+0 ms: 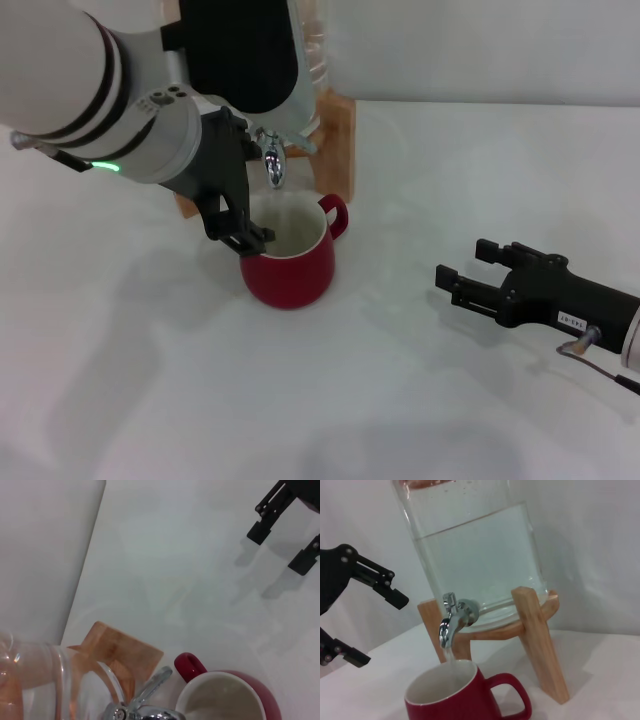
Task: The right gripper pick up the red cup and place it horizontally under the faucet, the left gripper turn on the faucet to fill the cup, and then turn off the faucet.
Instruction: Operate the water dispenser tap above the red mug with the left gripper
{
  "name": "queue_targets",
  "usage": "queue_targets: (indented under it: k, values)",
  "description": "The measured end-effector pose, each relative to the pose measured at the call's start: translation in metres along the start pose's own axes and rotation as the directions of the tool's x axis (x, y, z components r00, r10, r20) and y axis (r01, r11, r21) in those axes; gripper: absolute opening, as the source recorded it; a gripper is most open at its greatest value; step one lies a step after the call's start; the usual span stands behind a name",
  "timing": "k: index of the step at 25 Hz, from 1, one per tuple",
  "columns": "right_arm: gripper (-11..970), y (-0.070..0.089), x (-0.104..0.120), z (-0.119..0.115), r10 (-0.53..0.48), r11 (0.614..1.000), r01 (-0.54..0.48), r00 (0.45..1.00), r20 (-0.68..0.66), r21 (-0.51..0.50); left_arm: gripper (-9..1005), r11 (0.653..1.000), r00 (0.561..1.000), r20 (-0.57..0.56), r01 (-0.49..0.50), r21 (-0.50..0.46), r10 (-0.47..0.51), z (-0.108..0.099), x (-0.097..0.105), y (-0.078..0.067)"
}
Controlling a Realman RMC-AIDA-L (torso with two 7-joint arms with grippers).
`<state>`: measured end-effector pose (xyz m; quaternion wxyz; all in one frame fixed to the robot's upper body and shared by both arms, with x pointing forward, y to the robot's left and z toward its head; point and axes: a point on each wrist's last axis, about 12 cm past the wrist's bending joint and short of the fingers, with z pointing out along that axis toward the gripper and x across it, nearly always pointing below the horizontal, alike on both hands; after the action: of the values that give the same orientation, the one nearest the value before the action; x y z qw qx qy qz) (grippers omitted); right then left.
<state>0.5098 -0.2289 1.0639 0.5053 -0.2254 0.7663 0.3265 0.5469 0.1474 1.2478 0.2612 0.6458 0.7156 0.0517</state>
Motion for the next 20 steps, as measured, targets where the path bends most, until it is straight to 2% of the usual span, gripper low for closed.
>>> queue_targets:
  k: [20]
  values:
    - [768,0.0001,0.0004,-0.0003,0.0,1.0,0.0,1.0,0.0,0.0,881,1.0,1.0,0.012,-0.004,0.008,0.004,0.0067,-0.0073,0.0081]
